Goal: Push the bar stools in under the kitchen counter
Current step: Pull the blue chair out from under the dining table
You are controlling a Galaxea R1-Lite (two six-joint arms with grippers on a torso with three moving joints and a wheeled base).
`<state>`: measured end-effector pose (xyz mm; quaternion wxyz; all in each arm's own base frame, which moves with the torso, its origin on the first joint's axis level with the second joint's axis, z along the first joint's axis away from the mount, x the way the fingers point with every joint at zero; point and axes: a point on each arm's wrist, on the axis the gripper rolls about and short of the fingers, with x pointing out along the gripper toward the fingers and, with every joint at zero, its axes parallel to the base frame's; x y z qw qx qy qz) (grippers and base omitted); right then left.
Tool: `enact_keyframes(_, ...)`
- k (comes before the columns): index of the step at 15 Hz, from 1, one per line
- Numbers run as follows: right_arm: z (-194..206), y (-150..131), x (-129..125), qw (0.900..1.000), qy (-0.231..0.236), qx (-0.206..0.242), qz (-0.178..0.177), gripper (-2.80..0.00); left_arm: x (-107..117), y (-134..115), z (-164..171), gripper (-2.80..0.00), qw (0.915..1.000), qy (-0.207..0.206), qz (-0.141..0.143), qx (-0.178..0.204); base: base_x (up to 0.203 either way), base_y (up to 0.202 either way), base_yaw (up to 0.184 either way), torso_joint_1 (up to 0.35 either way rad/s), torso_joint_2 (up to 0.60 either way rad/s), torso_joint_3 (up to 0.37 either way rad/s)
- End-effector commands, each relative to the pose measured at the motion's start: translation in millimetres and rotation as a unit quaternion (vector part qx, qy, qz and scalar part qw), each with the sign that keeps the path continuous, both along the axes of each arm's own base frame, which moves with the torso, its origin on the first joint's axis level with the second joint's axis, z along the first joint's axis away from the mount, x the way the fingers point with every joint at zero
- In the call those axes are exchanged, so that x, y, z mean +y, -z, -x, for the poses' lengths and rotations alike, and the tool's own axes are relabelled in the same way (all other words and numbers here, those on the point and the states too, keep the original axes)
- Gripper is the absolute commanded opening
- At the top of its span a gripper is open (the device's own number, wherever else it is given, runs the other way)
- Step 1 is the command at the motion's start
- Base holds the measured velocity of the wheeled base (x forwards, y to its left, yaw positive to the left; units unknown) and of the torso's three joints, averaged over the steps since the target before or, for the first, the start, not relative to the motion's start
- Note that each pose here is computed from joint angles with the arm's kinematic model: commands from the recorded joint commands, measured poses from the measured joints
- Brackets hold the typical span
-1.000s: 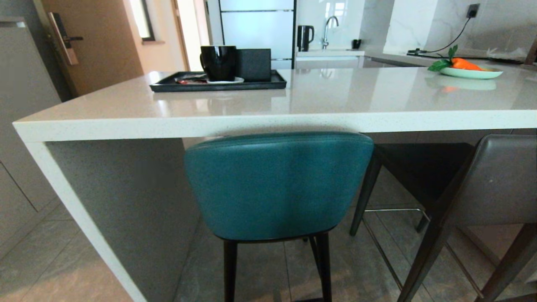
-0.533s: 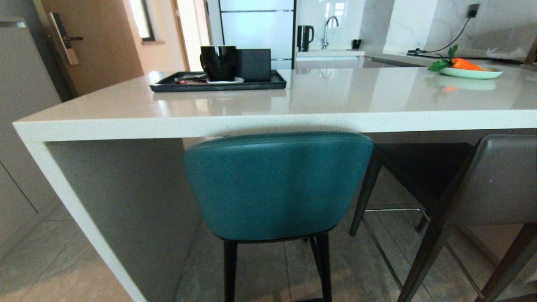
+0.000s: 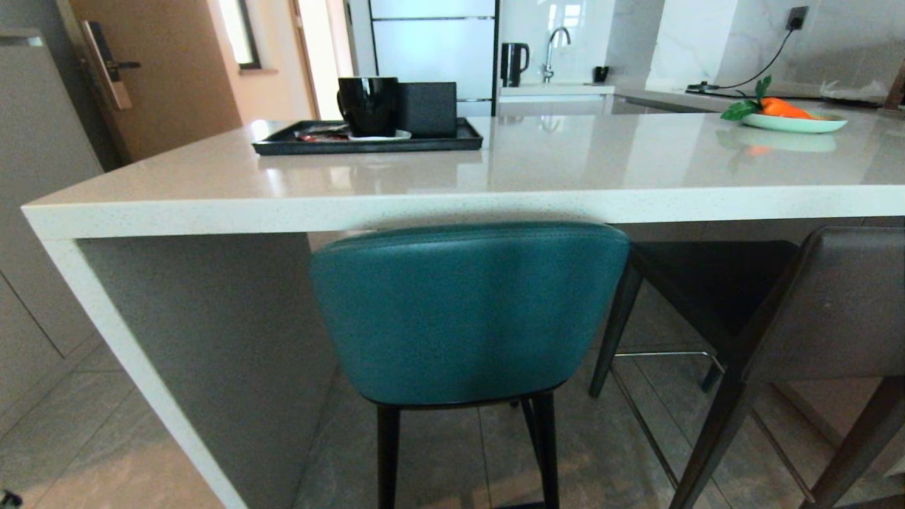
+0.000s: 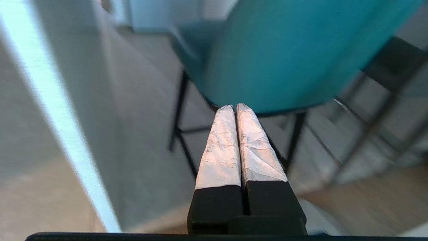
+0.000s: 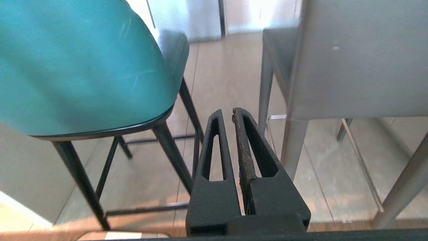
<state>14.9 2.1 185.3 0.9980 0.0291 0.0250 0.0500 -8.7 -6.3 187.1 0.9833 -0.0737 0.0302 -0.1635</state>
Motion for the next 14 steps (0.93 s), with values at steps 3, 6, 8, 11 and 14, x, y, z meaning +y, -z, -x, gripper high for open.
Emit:
enact_keyframes(3,-66,-10,3,0.995,-0.012,0.101,0.001,-2.8,-10,-14,-70,-2.8,0.9909,0.064,-0.003,0.118,0.0,0.0,0.0,0.0,0.0,0.0)
enact_keyframes(6,-105,-5,4,0.992,-0.019,0.128,-0.001,-2.8,-19,4,-123,-2.8,0.985,0.071,-0.006,0.157,0.0,0.0,0.0,0.0,0.0,0.0)
enact_keyframes(8,-121,-2,5,0.99,-0.034,0.133,-0.004,-2.8,-24,22,-160,-2.8,0.9839,0.067,-0.007,0.166,0.0,0.0,0.0,0.0,0.0,0.0)
enact_keyframes(11,-141,0,4,0.992,-0.032,0.122,-0.008,-2.8,-25,43,-211,-2.8,0.9879,0.046,-0.013,0.148,0.0,0.0,0.0,0.0,0.0,0.0)
enact_keyframes(14,-160,3,4,0.992,-0.034,0.125,-0.007,-2.8,-22,58,-250,-2.8,0.9922,0.027,-0.022,0.119,0.0,0.0,0.0,0.0,0.0,0.0)
